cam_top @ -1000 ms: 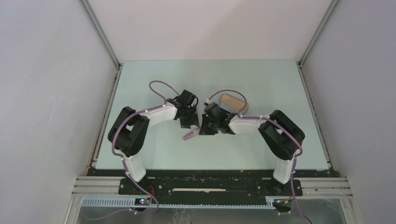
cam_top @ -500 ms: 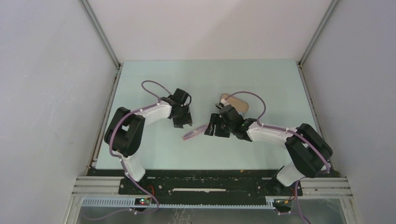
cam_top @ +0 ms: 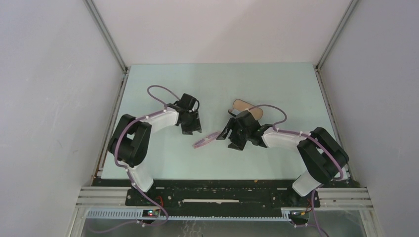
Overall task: Organize the sunglasses
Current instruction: Fold the sunglasses at the center of the board, then pick up the sunglasses from the center of the board.
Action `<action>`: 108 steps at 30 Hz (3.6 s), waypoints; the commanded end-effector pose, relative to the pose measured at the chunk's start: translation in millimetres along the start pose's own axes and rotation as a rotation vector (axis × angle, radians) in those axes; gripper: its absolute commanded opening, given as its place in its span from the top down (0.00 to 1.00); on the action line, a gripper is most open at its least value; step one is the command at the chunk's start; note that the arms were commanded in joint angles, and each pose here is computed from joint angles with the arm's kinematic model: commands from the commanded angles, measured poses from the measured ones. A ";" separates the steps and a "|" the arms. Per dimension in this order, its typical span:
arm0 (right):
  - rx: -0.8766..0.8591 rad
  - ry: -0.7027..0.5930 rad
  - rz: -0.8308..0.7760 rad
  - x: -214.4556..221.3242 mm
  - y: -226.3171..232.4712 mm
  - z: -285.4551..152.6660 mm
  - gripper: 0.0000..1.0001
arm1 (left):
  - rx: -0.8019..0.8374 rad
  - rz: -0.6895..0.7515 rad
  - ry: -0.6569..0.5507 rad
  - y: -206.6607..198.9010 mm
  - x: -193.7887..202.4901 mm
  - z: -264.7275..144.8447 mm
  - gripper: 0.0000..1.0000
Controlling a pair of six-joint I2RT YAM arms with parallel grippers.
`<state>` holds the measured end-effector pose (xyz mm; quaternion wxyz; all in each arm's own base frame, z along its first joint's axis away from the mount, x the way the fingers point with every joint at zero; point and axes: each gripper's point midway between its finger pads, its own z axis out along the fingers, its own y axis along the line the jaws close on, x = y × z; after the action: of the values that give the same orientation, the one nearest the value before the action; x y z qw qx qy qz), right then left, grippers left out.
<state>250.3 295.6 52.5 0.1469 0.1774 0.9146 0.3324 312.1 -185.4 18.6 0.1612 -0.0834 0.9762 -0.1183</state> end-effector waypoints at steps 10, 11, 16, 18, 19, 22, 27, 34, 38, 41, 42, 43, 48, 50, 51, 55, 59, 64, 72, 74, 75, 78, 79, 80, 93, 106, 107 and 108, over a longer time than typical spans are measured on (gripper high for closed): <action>0.090 0.003 0.191 12.2 -2.1 15.0 0.25 | 0.136 0.007 0.244 -37.5 89.3 29.2 0.49; 0.092 0.004 0.193 13.0 -2.2 16.1 0.26 | 0.164 -0.012 0.247 -42.7 91.1 28.2 0.49; 0.092 0.019 0.199 19.2 -0.6 20.1 0.27 | 0.237 -0.081 0.213 -59.3 82.4 15.2 0.50; 0.085 0.027 0.199 20.2 1.2 20.9 0.27 | 0.216 -0.084 0.185 -55.4 74.6 10.5 0.50; 0.086 0.028 0.198 20.4 1.0 21.5 0.27 | 0.202 -0.082 0.173 -51.5 71.6 8.6 0.50; 0.088 0.029 0.191 19.4 1.4 20.8 0.27 | 0.139 -0.077 0.130 -33.8 59.5 4.0 0.50; 0.093 0.025 0.185 18.4 0.4 19.3 0.28 | 0.076 -0.109 0.102 -0.6 51.1 -0.2 0.50; 0.090 0.027 0.181 17.8 2.5 20.0 0.27 | 0.060 -0.125 0.128 19.2 67.7 1.7 0.50; 0.085 0.026 0.175 17.0 6.8 20.4 0.28 | 0.077 -0.140 0.153 22.6 82.6 3.8 0.50; 0.082 0.021 0.175 16.0 8.8 21.2 0.28 | 0.104 -0.144 0.174 18.2 93.1 3.5 0.50; 0.080 0.022 0.173 16.1 9.8 22.3 0.28 | 0.113 -0.140 0.179 14.9 96.8 3.2 0.50; 0.081 0.023 0.173 16.3 10.3 23.1 0.28 | 0.118 -0.140 0.185 13.0 99.5 3.0 0.50; 0.079 0.042 0.168 19.4 13.3 27.8 0.29 | 0.199 -0.190 0.200 -4.7 107.6 -1.5 0.51; 0.077 0.038 0.165 19.3 14.6 28.0 0.29 | 0.241 -0.210 0.198 -13.4 107.3 -4.1 0.51; 0.078 0.034 0.160 18.7 15.3 27.8 0.30 | 0.256 -0.214 0.202 -17.1 108.4 -5.5 0.52; 0.079 0.028 0.139 17.4 20.3 27.3 0.29 | 0.284 -0.228 0.211 -24.9 111.4 -7.1 0.53; 0.080 0.038 0.115 19.9 21.4 27.7 0.30 | 0.282 -0.232 0.162 -22.1 104.7 -15.2 0.53; 0.105 0.030 0.073 25.3 21.7 23.9 0.33 | 0.278 -0.288 0.022 -8.8 81.8 -42.8 0.54; 0.211 0.028 0.044 32.0 14.4 32.2 0.35 | 0.234 -0.319 -0.155 20.9 50.0 -79.0 0.52; 0.230 0.027 0.040 32.9 16.1 33.9 0.35 | 0.225 -0.328 -0.160 27.0 49.0 -78.9 0.52; 0.255 0.026 0.037 34.0 12.0 34.8 0.35 | 0.223 -0.333 -0.162 29.0 48.6 -78.6 0.52; 0.314 0.022 0.039 34.8 7.2 36.2 0.35 | 0.220 -0.334 -0.166 32.0 49.2 -77.7 0.52; 0.332 0.027 0.042 36.1 5.0 36.7 0.35 | 0.217 -0.333 -0.167 33.0 49.5 -77.4 0.52; 0.345 0.031 0.044 36.9 4.3 37.6 0.35 | 0.216 -0.331 -0.170 33.4 49.5 -77.4 0.52; 0.485 -0.055 -0.002 23.2 -5.4 48.2 0.58 | 0.200 -0.307 -0.182 39.2 49.1 -77.6 0.52; 0.499 -0.046 -0.048 28.1 -4.6 56.4 0.53 | 0.209 -0.288 -0.177 38.6 47.4 -74.8 0.52; 0.494 -0.050 -0.052 28.0 -2.9 55.8 0.54 | 0.209 -0.289 -0.177 38.6 46.7 -74.9 0.52; 0.489 -0.053 -0.056 27.9 -1.1 55.5 0.55 | 0.213 -0.289 -0.178 37.3 45.7 -74.9 0.52</action>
<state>249.4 345.6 18.8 0.1163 0.2043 0.9634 0.1291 237.6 -147.2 67.5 0.2278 -0.2230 0.9172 -0.2389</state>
